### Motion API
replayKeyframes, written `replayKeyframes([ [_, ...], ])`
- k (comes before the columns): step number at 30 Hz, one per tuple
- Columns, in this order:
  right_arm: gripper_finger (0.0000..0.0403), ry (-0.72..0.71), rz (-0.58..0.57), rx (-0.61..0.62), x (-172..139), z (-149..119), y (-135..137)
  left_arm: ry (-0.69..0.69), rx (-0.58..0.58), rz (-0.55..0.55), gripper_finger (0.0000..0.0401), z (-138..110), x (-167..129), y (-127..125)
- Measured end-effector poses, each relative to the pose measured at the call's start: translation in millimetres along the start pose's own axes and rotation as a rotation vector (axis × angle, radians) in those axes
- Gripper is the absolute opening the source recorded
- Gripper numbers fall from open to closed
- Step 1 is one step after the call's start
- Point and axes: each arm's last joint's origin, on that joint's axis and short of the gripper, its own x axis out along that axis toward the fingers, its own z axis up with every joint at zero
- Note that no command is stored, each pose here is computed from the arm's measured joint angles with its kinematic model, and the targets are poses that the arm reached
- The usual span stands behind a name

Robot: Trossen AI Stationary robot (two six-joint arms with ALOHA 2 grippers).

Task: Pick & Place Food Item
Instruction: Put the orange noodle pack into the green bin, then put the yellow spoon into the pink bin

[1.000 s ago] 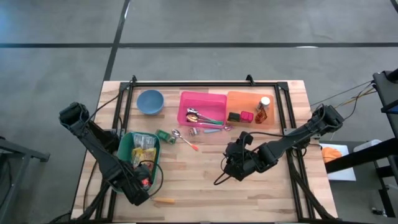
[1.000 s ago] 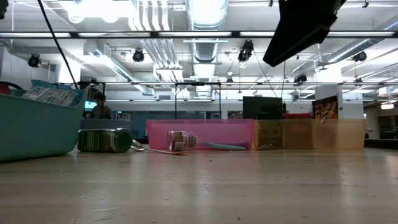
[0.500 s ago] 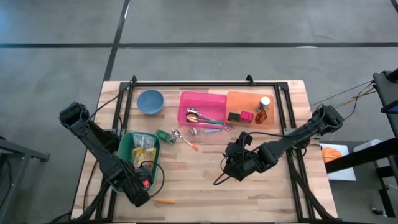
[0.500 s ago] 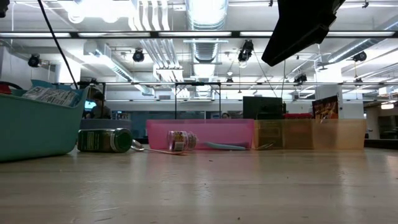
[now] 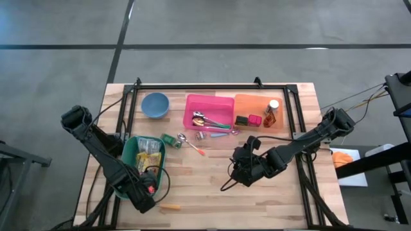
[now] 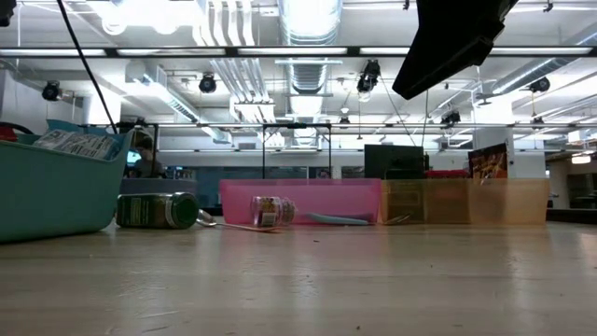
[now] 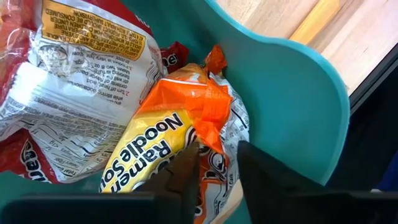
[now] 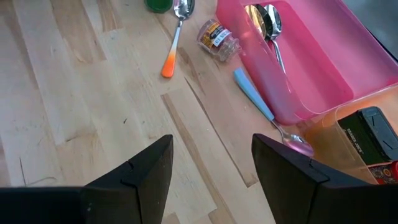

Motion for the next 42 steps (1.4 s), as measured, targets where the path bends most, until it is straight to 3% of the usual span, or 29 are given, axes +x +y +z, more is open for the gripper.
replayKeyframes([
  [11,0.0217,-0.001,0.000,0.001,0.1,0.0,0.0,0.025,-0.030,-0.051,0.0165,3.7,-12.0,3.2],
  [26,0.0217,0.011,0.010,0.000,0.7,-1.0,0.2,-0.003,-0.066,-0.100,0.0167,0.7,-39.7,19.2],
  [37,0.0217,0.010,0.011,0.002,0.6,-1.0,0.4,-0.132,-0.064,-0.098,0.0164,1.1,-81.3,17.2],
  [42,0.0217,0.010,0.011,0.005,1.1,-1.4,0.3,-0.240,0.009,-0.136,0.0143,3.7,-96.5,9.0],
])
